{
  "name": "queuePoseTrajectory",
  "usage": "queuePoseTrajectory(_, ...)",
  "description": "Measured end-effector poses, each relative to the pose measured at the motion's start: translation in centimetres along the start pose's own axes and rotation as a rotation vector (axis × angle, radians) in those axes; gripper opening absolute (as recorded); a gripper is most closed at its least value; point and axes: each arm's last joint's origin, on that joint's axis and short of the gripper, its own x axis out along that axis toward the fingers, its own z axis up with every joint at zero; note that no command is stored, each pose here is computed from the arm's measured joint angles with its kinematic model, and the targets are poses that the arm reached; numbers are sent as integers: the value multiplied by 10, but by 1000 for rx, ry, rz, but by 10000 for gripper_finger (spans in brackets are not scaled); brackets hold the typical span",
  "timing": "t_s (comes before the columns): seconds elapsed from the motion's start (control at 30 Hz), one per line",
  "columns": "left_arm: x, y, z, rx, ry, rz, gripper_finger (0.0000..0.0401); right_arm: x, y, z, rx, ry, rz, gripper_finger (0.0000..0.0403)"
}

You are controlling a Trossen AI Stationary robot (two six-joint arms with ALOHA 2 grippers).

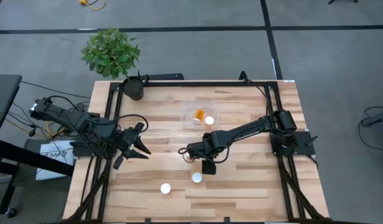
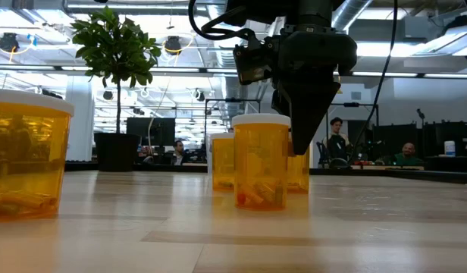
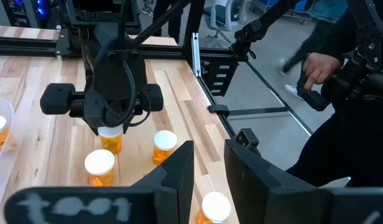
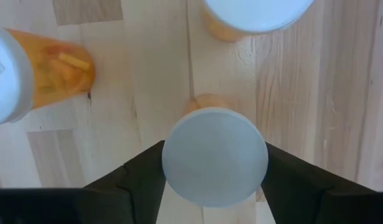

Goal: Pick and place pill bottles into a basket
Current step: Put the orange pill bottle into the transparent bin

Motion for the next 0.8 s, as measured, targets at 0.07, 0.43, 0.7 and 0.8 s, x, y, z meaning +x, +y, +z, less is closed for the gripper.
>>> queuePoseTrajectory(0.07, 0, 0, 0, 0, 0, 0, 77, 0, 0, 0, 0, 4, 0, 220)
queuePoseTrajectory(0.43, 0, 0, 0, -1, -3, 0, 77, -2, -5, -4, 11, 45, -9, 206)
queuePoseTrajectory(0.7, 0, 0, 0, -1, -4, 0, 77, -9, -11, 1, 14, 45, 23, 201)
queuePoseTrajectory(0.8, 0, 0, 0, -2, -4, -1, 77, -16, -15, 6, 1, 25, 28, 191)
